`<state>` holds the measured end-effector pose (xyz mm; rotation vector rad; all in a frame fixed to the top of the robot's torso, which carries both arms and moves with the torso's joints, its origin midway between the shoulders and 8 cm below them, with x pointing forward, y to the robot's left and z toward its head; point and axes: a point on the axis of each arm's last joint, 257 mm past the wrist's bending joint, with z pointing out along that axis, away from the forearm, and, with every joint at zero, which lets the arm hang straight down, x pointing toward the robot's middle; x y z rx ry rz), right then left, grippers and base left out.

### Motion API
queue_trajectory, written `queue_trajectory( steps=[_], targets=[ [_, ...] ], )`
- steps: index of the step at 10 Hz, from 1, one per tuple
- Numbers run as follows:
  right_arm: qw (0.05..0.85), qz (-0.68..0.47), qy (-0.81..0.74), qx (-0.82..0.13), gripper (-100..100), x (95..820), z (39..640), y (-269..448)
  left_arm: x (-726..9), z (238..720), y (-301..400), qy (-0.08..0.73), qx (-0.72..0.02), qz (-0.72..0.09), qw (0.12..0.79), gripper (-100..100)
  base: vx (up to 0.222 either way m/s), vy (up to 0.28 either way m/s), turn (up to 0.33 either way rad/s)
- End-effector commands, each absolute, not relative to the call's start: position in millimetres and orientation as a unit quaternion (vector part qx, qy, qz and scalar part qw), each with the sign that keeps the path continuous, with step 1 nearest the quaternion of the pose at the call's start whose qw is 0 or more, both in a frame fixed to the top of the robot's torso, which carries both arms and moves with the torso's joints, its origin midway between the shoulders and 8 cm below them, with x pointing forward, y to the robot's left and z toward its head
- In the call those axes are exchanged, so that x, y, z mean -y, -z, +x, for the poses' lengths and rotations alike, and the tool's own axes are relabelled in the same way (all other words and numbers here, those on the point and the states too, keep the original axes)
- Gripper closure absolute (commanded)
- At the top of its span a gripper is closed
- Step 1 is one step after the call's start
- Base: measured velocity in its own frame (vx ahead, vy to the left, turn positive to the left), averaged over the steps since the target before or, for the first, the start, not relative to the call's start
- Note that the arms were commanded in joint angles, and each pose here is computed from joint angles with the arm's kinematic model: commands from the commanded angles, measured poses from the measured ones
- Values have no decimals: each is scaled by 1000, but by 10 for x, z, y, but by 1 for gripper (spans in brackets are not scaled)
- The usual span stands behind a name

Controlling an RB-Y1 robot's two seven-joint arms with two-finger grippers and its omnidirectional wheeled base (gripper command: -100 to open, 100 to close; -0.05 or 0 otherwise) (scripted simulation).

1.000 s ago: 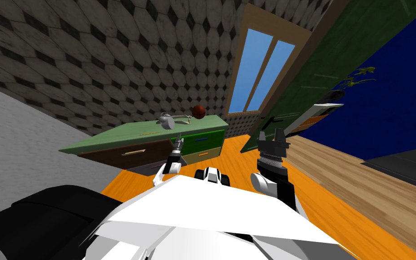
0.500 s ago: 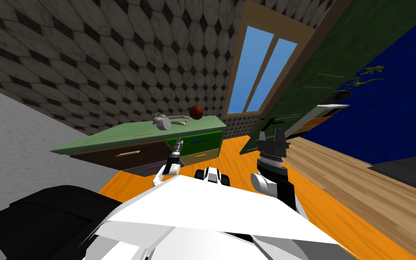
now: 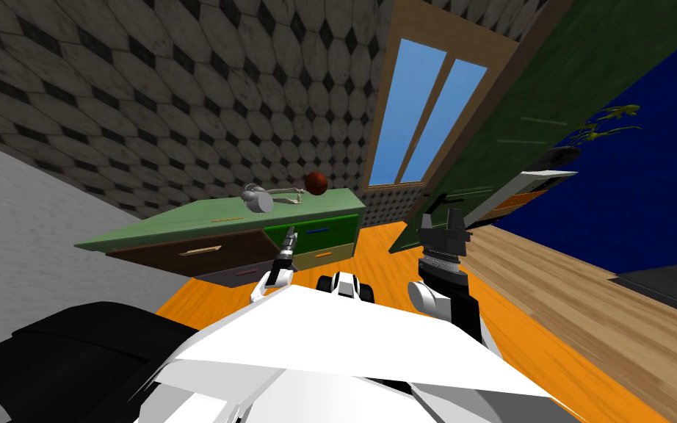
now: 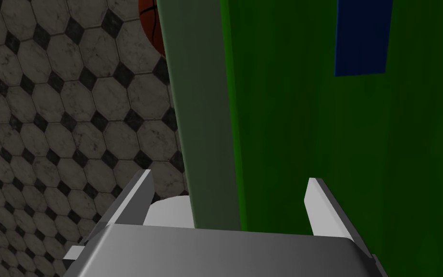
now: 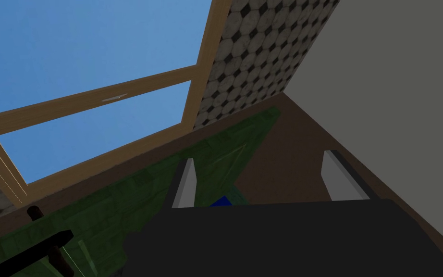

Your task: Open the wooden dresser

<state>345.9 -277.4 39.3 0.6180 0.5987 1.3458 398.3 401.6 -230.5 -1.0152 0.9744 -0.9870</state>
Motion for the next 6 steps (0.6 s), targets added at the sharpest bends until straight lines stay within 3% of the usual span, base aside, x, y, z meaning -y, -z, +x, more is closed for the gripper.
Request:
queue_trajectory(
  steps=[1, 6],
  targets=[
    [698, 277, -604, -269, 0, 2774, 3459, -393, -4071, 3939, 2592, 423, -428, -473, 643, -100, 98, -114, 37],
    [698, 277, -604, -269, 0, 2774, 3459, -393, -3913, 3829, 3103, 418, -400, -537, 614, -100, 67, -94, 29]
  ],
)
